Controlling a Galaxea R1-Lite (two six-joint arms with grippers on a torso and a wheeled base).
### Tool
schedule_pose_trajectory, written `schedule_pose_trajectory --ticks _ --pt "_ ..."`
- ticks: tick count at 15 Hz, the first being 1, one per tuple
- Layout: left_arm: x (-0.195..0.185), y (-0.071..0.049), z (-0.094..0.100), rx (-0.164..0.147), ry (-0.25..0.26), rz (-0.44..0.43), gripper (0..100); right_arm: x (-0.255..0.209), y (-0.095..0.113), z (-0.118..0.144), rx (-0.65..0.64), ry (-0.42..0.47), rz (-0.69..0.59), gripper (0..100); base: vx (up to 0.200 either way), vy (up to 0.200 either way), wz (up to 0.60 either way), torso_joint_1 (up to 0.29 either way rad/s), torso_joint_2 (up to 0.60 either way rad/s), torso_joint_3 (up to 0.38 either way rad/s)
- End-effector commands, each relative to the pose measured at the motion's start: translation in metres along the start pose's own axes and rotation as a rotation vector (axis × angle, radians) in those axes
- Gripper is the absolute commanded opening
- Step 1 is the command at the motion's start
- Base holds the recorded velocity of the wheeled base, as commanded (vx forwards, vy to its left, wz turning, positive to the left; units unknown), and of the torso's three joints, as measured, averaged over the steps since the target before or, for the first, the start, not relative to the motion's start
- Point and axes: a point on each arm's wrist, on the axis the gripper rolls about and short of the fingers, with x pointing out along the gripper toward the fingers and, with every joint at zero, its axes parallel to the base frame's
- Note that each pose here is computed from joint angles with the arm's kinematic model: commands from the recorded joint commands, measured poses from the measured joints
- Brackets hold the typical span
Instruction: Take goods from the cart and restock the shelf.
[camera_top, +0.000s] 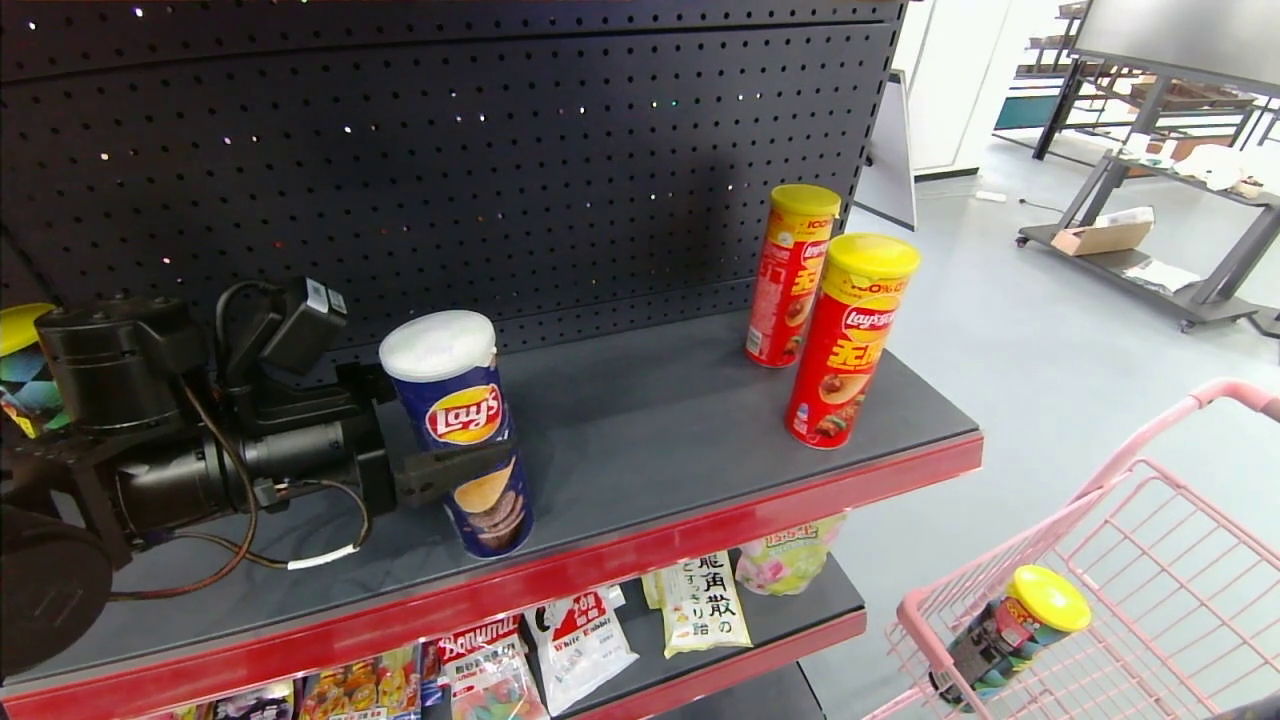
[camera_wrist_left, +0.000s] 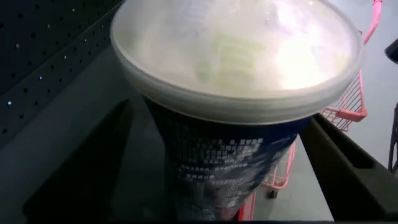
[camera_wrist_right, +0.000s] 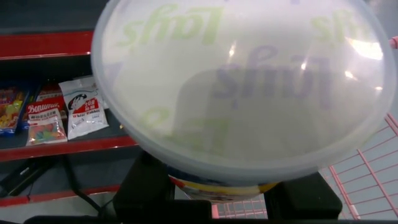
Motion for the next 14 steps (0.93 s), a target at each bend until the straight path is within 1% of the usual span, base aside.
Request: schedule_pose_trajectory --ticks 1,2,3,4,5,7,9,11,12,13,14 --pt "-0.003 -0.003 0.003 0.010 -0.011 0.000 100 0.000 0.000 0.001 0.000 -0.003 0.000 0 0.000 0.000 0.00 0.000 0.00 0.000" --pt "-0.007 -0.005 0.003 0.011 -0.011 0.003 100 0.000 0.000 0.001 0.000 -0.003 0.000 0 0.000 0.000 0.00 0.000 0.00 0.000" --pt "-0.012 -0.010 0.001 0.004 -0.006 0.010 100 0.000 0.000 0.001 0.000 -0.003 0.000 0 0.000 0.000 0.00 0.000 0.00 0.000" --pt "-0.016 -0.011 -0.001 -0.002 0.000 0.018 100 0.000 0.000 0.001 0.000 -0.003 0.000 0 0.000 0.000 0.00 0.000 0.00 0.000" --pt "-0.027 -0.014 -0.004 -0.010 0.004 0.047 100 0.000 0.000 0.001 0.001 -0.005 0.000 0 0.000 0.000 0.00 0.000 0.00 0.000" --pt "-0.040 -0.018 -0.006 -0.014 0.005 0.079 100 -0.001 0.000 0.002 0.001 -0.008 -0.002 0 0.000 0.000 0.00 0.000 0.00 0.000" --pt "-0.048 -0.019 -0.010 -0.023 0.012 0.103 100 -0.001 0.000 0.003 0.001 -0.008 -0.002 0 0.000 0.000 0.00 0.000 0.00 0.000" --pt "-0.058 -0.024 -0.013 -0.029 0.017 0.133 100 -0.001 0.000 0.003 0.001 -0.006 -0.003 0 0.000 0.000 0.00 0.000 0.00 0.000" --pt "-0.065 -0.028 -0.016 -0.034 0.021 0.163 100 -0.001 0.000 0.003 0.001 -0.006 -0.001 0 0.000 0.000 0.00 0.000 0.00 0.000" --pt "-0.071 -0.029 -0.017 -0.034 0.025 0.215 100 -0.001 0.000 0.003 0.001 -0.006 -0.001 0 0.000 0.000 0.00 0.000 0.00 0.000" --pt "-0.079 -0.029 -0.018 -0.037 0.036 0.323 100 0.000 0.000 0.003 0.000 -0.001 -0.006 0 0.000 0.000 0.00 0.000 0.00 0.000"
